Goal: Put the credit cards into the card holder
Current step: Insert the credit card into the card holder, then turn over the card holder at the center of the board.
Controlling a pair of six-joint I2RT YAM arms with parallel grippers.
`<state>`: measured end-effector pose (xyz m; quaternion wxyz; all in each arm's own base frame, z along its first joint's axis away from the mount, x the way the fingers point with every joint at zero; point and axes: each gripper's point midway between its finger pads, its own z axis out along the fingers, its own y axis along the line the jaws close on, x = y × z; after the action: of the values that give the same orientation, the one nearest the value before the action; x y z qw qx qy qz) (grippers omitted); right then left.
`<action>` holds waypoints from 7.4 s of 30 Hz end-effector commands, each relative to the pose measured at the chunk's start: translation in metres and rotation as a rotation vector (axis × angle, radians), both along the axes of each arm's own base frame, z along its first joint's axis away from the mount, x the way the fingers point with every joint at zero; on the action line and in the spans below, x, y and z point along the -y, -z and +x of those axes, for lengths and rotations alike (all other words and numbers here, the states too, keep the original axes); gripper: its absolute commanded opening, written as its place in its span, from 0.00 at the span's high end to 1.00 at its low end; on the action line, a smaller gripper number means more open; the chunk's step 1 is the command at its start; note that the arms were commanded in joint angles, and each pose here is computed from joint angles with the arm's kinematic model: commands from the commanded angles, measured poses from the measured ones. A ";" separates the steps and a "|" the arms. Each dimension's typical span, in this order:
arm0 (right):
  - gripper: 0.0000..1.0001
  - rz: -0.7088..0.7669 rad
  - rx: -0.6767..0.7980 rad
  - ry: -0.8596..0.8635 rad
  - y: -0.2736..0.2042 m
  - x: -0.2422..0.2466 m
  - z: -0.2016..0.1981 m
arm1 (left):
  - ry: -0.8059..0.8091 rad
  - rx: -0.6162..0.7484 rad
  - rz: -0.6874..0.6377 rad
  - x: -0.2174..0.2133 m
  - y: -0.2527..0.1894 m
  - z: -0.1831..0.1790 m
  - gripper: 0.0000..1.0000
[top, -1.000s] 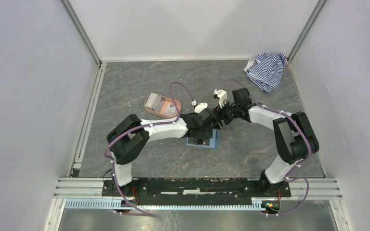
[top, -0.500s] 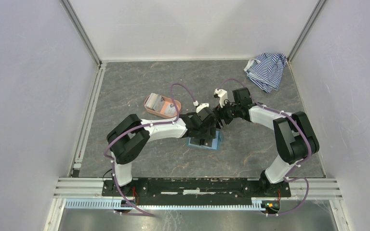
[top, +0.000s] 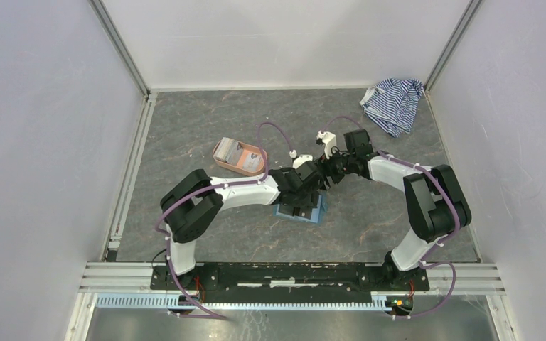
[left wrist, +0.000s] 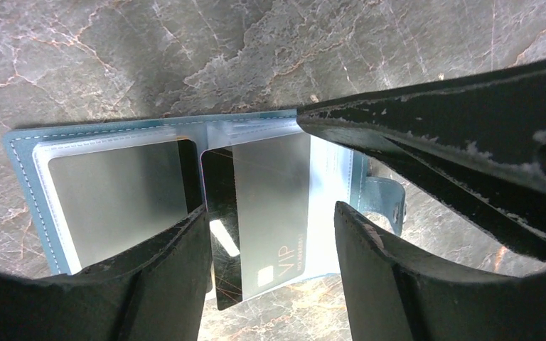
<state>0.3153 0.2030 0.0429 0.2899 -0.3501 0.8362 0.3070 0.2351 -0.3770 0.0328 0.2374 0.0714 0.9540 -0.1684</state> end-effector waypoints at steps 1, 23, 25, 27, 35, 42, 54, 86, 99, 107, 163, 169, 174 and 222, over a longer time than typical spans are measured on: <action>0.23 0.026 0.027 -0.028 -0.007 -0.009 0.002 | 0.149 0.078 -0.066 0.036 -0.025 -0.001 0.32; 0.23 0.032 0.026 -0.026 -0.007 -0.008 0.002 | 0.155 0.147 -0.051 0.047 -0.045 0.000 0.33; 0.23 0.031 0.025 -0.026 -0.007 -0.008 0.002 | 0.173 0.158 -0.056 0.049 -0.048 0.000 0.33; 0.23 0.031 0.024 -0.024 -0.007 -0.008 0.002 | 0.216 0.148 -0.083 0.055 -0.048 -0.005 0.34; 0.23 0.035 0.025 -0.019 -0.008 -0.006 0.004 | 0.272 0.068 -0.215 0.072 -0.038 -0.024 0.33; 0.23 0.041 0.030 -0.022 -0.010 -0.006 0.004 | 0.268 0.069 -0.260 0.071 -0.048 -0.022 0.32; 0.14 0.054 0.176 -0.082 -0.039 -0.005 0.005 | 0.255 0.301 -0.334 0.051 -0.127 -0.008 0.30; 0.27 0.362 0.018 0.010 -0.046 0.003 -0.094 | 0.200 0.302 -0.836 -0.011 -0.142 -0.045 0.07; 0.61 0.108 0.075 0.062 -0.008 0.035 -0.067 | 0.176 0.292 -0.618 -0.019 -0.097 -0.029 0.12; 0.48 0.012 0.154 0.062 -0.011 0.049 -0.060 | 0.214 0.224 -0.668 -0.004 -0.086 -0.036 0.16; 0.89 -0.236 0.184 0.050 -0.008 0.069 -0.021 | 0.098 0.263 -0.616 -0.056 -0.089 -0.047 0.16; 0.75 -0.239 0.226 0.054 -0.020 0.065 0.009 | 0.063 0.285 -0.676 -0.056 -0.102 -0.044 0.16; 0.41 -0.223 0.333 0.088 -0.058 0.069 0.022 | 0.039 0.298 -0.774 -0.053 -0.120 -0.044 0.16; 0.53 0.101 -0.113 -0.025 0.005 0.026 -0.040 | -0.095 0.094 -0.702 0.011 -0.033 0.009 0.33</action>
<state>0.2667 0.1746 0.0304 0.2456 -0.3205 0.8381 0.3667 0.2321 -0.3858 0.0635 0.2878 -0.0376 0.8289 -0.4782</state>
